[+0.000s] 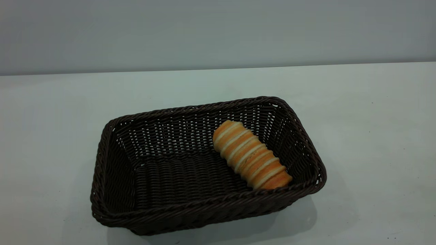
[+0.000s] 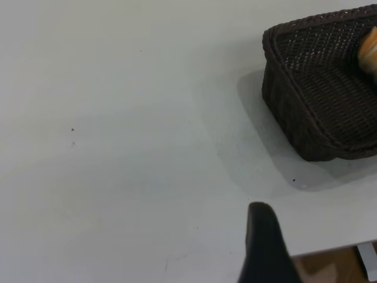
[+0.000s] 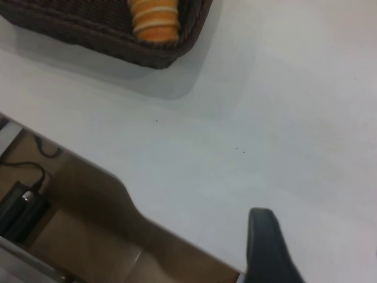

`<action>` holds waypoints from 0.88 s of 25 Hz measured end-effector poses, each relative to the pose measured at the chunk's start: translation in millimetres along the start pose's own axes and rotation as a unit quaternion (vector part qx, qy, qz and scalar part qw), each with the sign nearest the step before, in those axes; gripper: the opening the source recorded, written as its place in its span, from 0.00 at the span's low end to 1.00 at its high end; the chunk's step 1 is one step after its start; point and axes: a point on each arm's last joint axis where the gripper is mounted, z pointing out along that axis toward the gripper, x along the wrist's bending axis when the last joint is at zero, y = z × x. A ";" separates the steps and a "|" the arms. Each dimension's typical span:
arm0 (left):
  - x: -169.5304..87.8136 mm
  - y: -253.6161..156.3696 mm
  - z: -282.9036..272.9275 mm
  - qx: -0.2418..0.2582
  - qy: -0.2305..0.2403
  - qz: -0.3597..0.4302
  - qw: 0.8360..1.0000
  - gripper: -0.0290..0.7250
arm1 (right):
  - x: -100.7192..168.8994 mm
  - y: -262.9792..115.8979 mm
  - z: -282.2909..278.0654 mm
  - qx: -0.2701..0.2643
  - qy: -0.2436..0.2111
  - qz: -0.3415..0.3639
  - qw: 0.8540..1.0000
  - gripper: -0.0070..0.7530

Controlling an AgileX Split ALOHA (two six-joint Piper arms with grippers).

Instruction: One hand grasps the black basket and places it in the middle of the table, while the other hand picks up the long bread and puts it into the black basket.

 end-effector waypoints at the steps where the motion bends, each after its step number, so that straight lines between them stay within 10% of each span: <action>1: 0.0 0.0 0.0 0.000 0.000 0.000 1.000 0.72 | 0.0 0.0 0.0 0.000 0.000 0.000 1.000 0.55; 22: 0.0 0.0 0.0 0.000 0.000 0.000 1.000 0.72 | 0.0 0.0 0.0 0.000 0.000 0.000 1.000 0.36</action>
